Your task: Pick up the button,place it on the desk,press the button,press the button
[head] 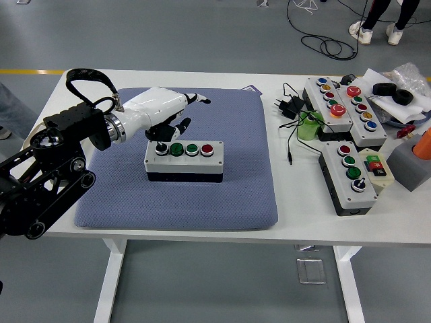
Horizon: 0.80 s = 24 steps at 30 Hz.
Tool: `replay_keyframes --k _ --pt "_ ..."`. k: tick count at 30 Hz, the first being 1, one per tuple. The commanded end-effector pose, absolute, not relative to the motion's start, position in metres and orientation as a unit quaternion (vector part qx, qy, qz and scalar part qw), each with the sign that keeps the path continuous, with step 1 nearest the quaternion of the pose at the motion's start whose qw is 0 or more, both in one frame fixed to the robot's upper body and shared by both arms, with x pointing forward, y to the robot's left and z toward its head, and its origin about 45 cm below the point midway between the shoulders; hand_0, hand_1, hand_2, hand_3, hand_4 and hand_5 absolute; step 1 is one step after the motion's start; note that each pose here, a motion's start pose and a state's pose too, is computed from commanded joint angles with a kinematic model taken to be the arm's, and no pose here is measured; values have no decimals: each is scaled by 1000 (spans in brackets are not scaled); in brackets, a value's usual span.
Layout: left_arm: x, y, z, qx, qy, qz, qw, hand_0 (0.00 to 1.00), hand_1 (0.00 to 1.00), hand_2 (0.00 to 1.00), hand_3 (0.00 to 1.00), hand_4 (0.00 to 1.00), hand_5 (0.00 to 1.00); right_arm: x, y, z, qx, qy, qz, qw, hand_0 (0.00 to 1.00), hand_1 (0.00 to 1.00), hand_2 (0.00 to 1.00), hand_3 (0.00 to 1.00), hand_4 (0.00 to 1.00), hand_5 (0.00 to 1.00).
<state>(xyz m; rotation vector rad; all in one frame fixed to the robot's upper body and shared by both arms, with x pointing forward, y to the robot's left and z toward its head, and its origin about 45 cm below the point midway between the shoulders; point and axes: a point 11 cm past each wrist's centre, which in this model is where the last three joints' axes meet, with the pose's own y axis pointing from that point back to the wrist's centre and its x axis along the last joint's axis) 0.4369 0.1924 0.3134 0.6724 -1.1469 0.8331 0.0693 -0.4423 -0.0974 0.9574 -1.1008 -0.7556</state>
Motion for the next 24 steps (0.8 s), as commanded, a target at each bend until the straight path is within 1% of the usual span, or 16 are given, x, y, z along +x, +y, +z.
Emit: replay_keyframes --k 2,3,4,7,8,9,11,12,14,15,18,20,21,24 --pt "441 204 321 275 -495 414 713 39 2 25 908 273 2 69 -442 -98 426 -491 -337 681 652 638 670 582 381 241" --pt "442 209 324 262 -483 431 716 139 274 294 980 819 634 68 -442 -98 426 -491 -338 681 652 640 670 582 381 241" --pt "444 218 326 247 -466 454 718 139 274 294 980 819 634 68 -442 -98 426 -491 -338 681 652 640 670 582 381 241" --pt "447 232 328 214 -420 493 731 139 274 294 980 819 634 67 -443 -98 426 -490 -338 681 652 640 670 582 381 241" --pt "450 242 328 202 -401 516 730 139 274 294 980 819 634 67 -443 -98 425 -490 -338 681 652 640 670 582 381 241" --pt "451 248 328 191 -385 532 730 681 764 877 998 832 983 67 -443 -98 425 -490 -338 682 652 640 670 582 381 241" --pt "453 257 328 168 -351 557 733 681 764 877 998 832 983 66 -443 -98 425 -490 -339 682 652 640 670 582 381 241" --pt "456 270 325 161 -327 582 727 681 764 877 998 832 983 65 -443 -98 425 -489 -339 682 652 640 670 582 381 241" --pt "458 282 320 145 -290 605 727 681 764 877 998 832 983 64 -443 -98 424 -489 -340 683 652 640 670 582 381 241" --pt "460 290 316 139 -267 618 726 819 860 965 991 786 998 64 -443 -98 424 -489 -340 683 651 639 671 582 380 241" --pt "462 306 308 115 -205 643 728 819 860 965 991 786 998 62 -443 -98 423 -488 -341 683 651 639 671 582 380 241" --pt "463 326 299 107 -164 667 719 819 860 965 991 786 998 61 -443 -98 423 -487 -341 684 651 639 671 582 380 241" --pt "463 333 295 98 -142 676 717 839 879 965 968 761 998 61 -443 -98 423 -487 -341 684 651 640 671 582 380 240" --pt "460 353 284 72 -82 697 709 839 879 965 968 761 998 59 -443 -99 423 -485 -342 684 651 640 671 582 380 240"
